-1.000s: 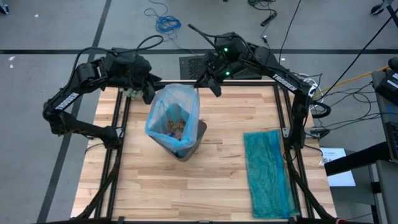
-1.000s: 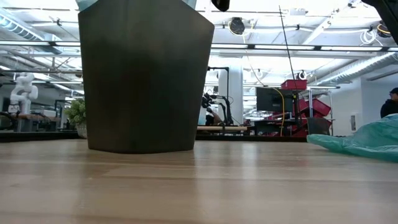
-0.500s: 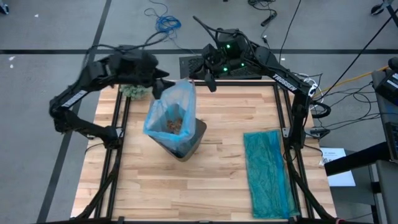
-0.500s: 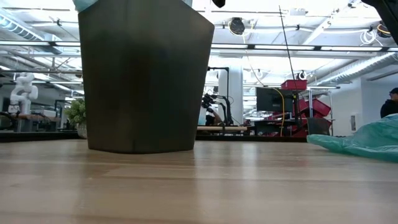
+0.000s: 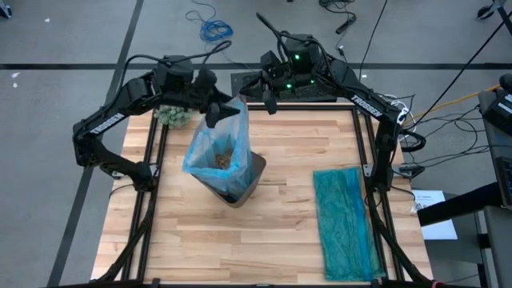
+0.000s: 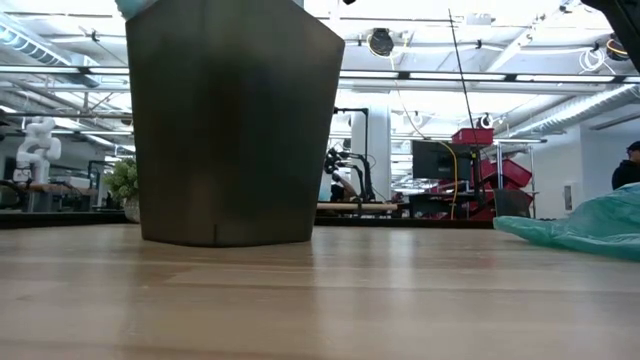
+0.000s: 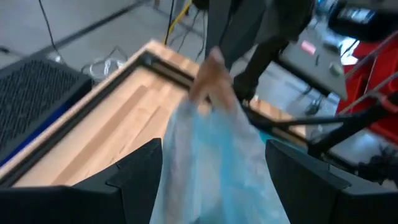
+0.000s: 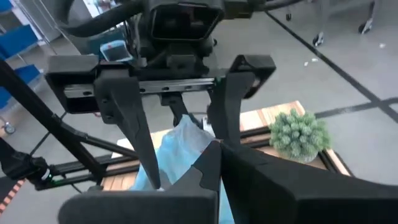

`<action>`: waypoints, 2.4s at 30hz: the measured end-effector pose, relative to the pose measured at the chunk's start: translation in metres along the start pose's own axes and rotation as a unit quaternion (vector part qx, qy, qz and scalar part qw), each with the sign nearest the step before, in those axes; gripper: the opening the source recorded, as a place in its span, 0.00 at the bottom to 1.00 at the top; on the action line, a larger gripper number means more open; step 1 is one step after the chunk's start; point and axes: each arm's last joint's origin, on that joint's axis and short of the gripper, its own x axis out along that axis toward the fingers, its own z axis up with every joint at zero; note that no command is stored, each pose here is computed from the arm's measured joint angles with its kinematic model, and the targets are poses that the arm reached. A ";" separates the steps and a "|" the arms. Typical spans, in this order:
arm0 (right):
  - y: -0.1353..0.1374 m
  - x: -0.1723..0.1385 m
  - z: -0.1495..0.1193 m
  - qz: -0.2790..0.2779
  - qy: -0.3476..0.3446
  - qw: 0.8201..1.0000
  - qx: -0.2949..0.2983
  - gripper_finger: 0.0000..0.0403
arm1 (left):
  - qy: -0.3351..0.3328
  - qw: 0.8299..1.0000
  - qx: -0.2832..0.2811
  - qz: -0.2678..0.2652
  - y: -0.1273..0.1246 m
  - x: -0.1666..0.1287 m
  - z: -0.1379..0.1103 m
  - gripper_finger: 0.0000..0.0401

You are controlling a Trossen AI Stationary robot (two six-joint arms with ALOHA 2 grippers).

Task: Place trash/remove bag and relplace
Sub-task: Close the blue trash bag

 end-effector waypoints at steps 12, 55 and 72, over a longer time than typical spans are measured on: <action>0.002 -0.001 0.009 0.007 -0.043 0.999 -0.006 0.00 | 0.012 1.000 -0.016 -0.019 -0.004 0.023 0.000 0.69; 0.016 -0.044 0.036 -0.006 -0.137 0.989 -0.060 0.00 | 0.029 0.998 -0.047 0.001 0.002 0.035 -0.003 0.32; 0.027 -0.068 0.049 -0.003 -0.189 0.978 -0.088 0.00 | 0.095 0.993 -0.050 0.050 0.008 0.034 -0.018 0.00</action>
